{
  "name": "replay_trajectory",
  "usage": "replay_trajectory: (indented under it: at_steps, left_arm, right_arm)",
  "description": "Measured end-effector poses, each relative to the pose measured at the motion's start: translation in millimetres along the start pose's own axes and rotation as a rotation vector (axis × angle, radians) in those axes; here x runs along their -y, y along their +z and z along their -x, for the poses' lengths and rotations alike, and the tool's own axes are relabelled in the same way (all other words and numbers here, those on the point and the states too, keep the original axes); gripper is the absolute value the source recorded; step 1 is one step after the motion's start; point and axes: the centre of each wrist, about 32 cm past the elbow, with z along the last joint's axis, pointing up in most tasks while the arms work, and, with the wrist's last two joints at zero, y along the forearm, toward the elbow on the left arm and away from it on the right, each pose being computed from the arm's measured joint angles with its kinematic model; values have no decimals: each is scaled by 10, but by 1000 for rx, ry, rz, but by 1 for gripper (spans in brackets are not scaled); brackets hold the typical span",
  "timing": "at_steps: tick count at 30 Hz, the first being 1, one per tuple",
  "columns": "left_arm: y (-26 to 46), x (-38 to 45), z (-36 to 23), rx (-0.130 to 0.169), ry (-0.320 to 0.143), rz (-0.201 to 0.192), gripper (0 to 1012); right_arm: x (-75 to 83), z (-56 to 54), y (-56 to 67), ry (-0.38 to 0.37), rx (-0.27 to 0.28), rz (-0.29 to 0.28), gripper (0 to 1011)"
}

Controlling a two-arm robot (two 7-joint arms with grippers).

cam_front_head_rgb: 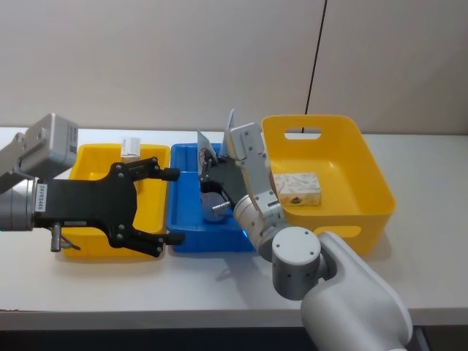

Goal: Bimanual collaborative sorting of washing and personal care products

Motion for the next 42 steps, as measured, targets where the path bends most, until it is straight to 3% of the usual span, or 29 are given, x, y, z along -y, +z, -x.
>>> replay_trajectory:
  at_steps: [11, 20, 30, 42]
  left_arm:
    - [0, 0, 0, 0, 0, 0, 1001]
    - [0, 0, 0, 0, 0, 0, 1001]
    - [0, 0, 0, 0, 0, 0, 1001]
    - [0, 0, 0, 0, 0, 0, 1001]
  right_arm:
    - [17, -50, 166, 16, -9, -53, 0]
    - [93, -109, 412, 62, -32, -105, 0]
    - [297, -204, 717, 100, -55, -167, 0]
    - [577, -420, 939, 93, -69, -216, 0]
